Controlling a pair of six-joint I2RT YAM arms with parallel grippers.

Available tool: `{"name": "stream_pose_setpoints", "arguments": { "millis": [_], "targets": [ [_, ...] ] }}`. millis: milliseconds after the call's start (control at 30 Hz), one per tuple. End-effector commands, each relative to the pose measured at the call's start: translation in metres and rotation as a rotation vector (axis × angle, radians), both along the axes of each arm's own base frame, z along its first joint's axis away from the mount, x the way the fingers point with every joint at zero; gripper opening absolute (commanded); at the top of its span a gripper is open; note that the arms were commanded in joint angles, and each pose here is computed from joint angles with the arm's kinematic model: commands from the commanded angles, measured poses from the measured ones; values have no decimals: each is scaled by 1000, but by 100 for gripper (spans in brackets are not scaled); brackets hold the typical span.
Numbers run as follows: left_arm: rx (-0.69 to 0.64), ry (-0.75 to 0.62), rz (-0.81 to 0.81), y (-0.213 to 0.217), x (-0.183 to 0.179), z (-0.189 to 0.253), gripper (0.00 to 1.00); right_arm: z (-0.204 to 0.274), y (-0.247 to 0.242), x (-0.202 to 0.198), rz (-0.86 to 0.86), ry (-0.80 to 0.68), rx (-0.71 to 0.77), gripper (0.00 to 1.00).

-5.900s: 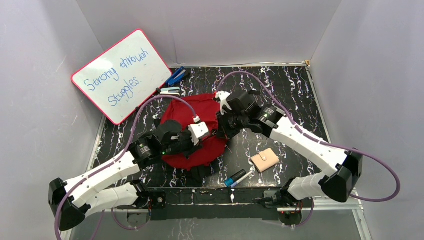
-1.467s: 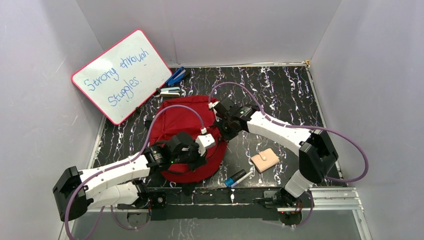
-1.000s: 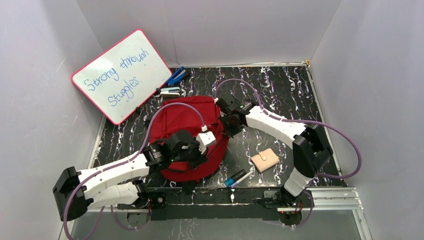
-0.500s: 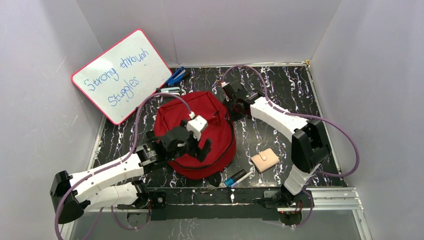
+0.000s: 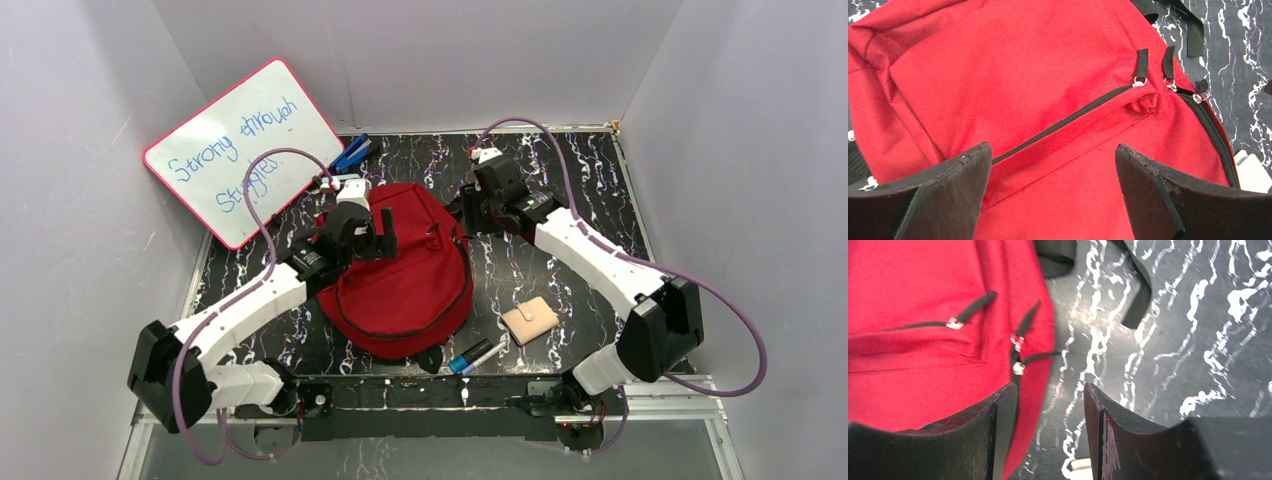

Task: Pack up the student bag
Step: Zip the student bag at the center of the board, then unzip the student bag at the center of the board.

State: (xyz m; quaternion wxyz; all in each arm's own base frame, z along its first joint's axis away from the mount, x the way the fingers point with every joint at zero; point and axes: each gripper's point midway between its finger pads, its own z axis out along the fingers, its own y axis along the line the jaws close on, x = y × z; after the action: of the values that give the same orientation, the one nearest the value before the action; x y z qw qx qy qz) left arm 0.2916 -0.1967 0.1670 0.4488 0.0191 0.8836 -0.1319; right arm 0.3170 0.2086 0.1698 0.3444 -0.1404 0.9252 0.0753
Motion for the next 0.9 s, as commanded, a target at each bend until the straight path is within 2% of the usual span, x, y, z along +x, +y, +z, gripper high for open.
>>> {"name": "stream_pose_setpoints", "arguments": {
  "millis": [0, 167, 367, 533, 700, 733, 800, 867],
  "targets": [
    [-94, -26, -5, -23, 22, 24, 89, 24, 33, 12, 11, -46, 189, 61],
    [-48, -17, -126, -57, 48, 22, 82, 4, 38, 31, -41, 22, 225, 68],
    [23, 19, -273, -84, 61, -3, 78, -25, 38, 52, -18, 152, 362, 70],
    [95, 42, -322, -89, 69, -20, 77, -45, 50, 46, 49, 261, 488, 70],
    [154, 40, -380, -101, 71, -25, 75, -67, 53, 33, 72, 342, 551, 69],
    [176, 39, -387, -103, 72, -28, 75, -70, 53, 32, 77, 353, 561, 67],
    [216, 38, -398, -106, 76, -31, 75, -73, 56, 28, 96, 377, 588, 55],
    [267, 37, -402, -107, 80, -36, 75, -76, 58, 25, 111, 391, 601, 29]
  ]
}}
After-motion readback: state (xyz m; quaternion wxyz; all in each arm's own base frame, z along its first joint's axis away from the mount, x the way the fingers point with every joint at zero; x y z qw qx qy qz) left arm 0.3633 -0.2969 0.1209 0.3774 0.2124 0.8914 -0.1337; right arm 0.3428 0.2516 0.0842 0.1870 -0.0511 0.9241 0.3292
